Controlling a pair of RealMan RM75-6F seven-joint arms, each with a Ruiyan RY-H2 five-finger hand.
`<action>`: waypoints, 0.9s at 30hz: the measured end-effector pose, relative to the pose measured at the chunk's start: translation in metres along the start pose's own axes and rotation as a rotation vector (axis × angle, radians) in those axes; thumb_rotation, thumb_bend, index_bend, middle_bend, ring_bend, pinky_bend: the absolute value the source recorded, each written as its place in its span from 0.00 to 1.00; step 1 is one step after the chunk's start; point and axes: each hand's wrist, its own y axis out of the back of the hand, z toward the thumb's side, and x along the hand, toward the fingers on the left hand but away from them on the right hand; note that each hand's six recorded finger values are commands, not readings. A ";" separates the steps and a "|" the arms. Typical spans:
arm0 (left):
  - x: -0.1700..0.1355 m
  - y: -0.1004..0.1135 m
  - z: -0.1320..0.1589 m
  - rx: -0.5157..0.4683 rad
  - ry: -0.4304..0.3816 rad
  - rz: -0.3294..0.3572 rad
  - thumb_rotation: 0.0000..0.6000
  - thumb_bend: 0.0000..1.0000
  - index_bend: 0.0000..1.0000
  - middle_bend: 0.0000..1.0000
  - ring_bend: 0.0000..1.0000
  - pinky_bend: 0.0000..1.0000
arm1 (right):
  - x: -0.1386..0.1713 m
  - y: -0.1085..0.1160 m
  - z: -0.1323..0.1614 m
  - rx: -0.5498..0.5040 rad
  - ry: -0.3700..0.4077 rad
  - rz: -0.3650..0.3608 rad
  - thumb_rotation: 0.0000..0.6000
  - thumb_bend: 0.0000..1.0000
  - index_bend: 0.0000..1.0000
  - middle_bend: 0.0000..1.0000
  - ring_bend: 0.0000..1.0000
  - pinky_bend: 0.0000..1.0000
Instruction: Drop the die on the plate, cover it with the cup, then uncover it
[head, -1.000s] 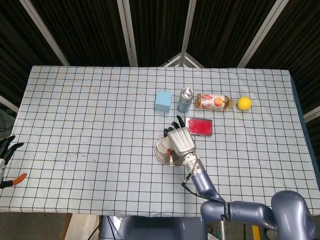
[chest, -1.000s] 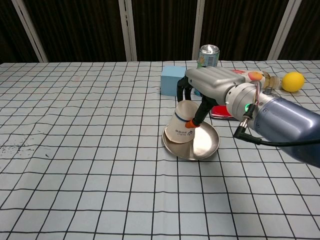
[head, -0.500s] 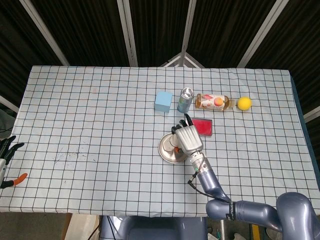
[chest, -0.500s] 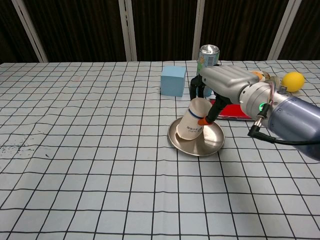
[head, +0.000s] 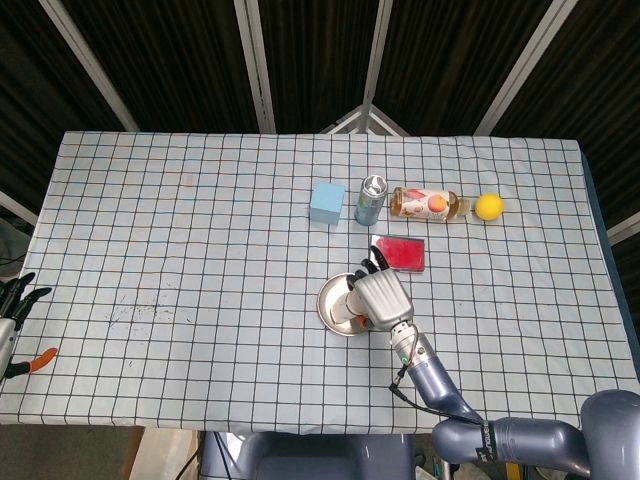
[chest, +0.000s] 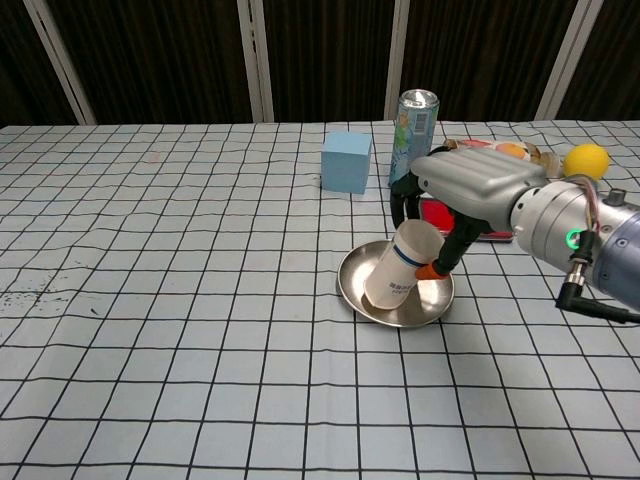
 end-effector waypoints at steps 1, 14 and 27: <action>0.000 0.000 0.000 0.001 -0.001 -0.001 1.00 0.29 0.16 0.00 0.00 0.02 | 0.001 0.000 0.002 -0.005 0.007 0.004 1.00 0.34 0.55 0.48 0.23 0.00; 0.000 0.001 -0.001 -0.004 -0.004 0.000 1.00 0.29 0.16 0.00 0.00 0.02 | -0.006 0.002 0.032 -0.035 0.064 -0.014 1.00 0.34 0.55 0.48 0.23 0.00; 0.001 0.002 -0.004 -0.009 0.002 0.000 1.00 0.29 0.16 0.00 0.00 0.02 | -0.039 -0.003 0.020 -0.060 0.015 -0.069 1.00 0.34 0.55 0.48 0.23 0.00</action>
